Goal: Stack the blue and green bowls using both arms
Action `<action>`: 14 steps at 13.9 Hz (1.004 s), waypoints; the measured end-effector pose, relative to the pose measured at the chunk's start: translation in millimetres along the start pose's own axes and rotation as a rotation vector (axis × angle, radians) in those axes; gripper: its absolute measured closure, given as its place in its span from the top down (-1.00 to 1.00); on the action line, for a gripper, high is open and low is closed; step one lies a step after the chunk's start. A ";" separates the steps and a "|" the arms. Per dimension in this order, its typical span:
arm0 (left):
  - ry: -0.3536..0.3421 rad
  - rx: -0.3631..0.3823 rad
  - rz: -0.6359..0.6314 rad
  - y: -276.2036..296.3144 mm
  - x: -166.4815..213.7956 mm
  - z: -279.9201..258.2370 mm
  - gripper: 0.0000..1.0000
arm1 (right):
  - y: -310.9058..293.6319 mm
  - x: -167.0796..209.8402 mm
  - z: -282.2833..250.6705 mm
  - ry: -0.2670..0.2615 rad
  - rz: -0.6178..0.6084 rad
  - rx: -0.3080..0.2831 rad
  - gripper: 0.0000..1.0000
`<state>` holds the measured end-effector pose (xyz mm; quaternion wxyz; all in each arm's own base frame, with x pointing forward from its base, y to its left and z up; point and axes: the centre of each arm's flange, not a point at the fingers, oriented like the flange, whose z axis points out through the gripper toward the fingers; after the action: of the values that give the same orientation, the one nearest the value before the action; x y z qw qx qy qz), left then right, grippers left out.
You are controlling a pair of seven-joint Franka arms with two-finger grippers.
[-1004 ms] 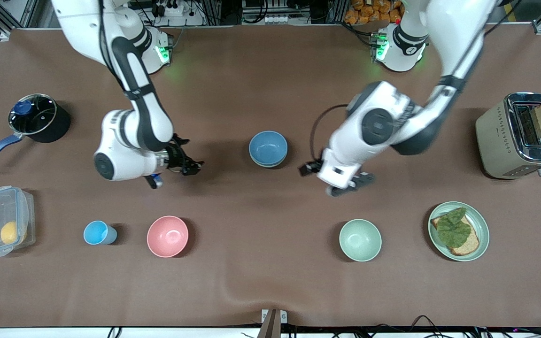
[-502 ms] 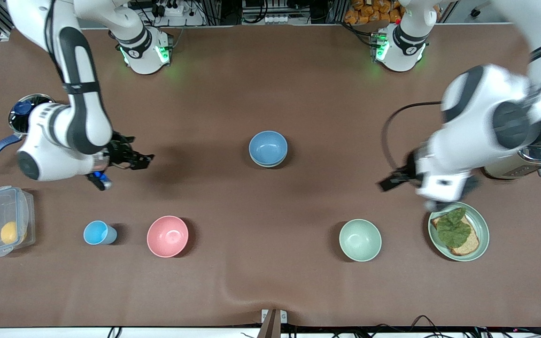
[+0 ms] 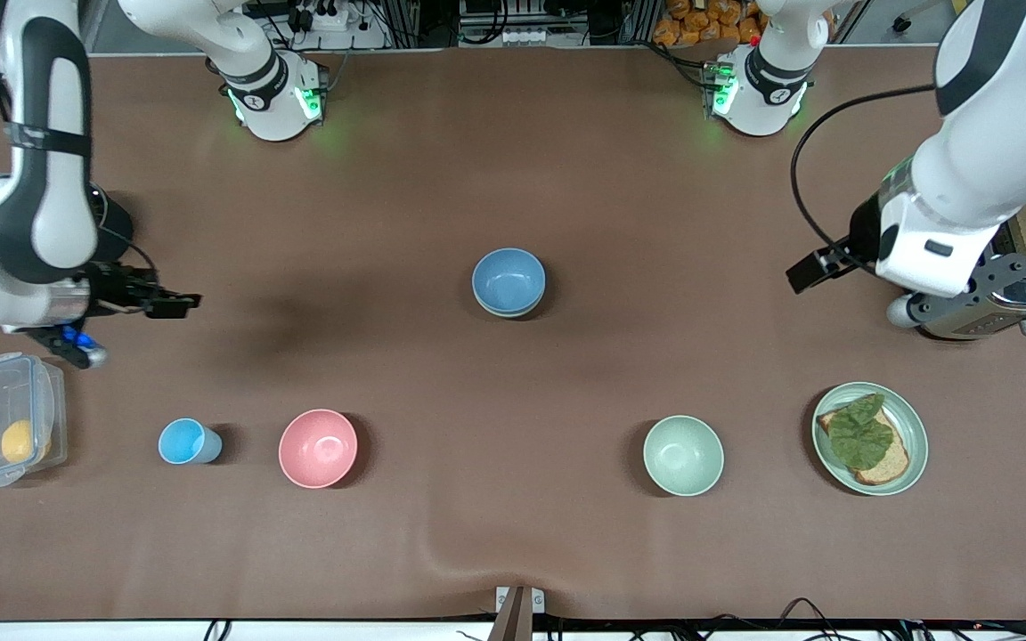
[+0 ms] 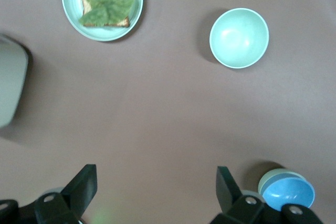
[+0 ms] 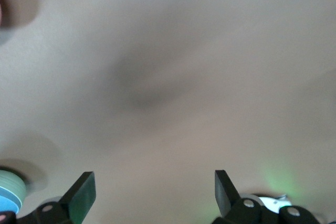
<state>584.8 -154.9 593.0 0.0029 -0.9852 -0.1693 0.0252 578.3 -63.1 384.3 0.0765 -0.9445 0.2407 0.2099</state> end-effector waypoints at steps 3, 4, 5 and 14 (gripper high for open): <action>0.047 -0.005 0.073 -9.5 -9.9 -34.8 1.00 | 18.9 3.4 -53.0 0.049 -0.022 0.036 1.00; 0.069 0.003 0.104 -15.8 -21.0 -53.8 1.00 | 15.5 -0.4 -75.0 0.076 -0.044 0.046 1.00; 0.073 0.017 0.138 -24.8 -35.8 -71.5 1.00 | 10.2 -7.2 -94.9 0.102 -0.076 0.037 1.00; -0.001 0.025 0.273 -86.2 -43.8 -82.6 1.00 | -33.4 -119.0 -195.8 0.314 -0.391 -0.015 1.00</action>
<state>519.0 -88.0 678.9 0.0115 -0.9990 -0.0336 0.0281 570.2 -31.7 613.5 0.0703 -0.9947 0.0606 0.0437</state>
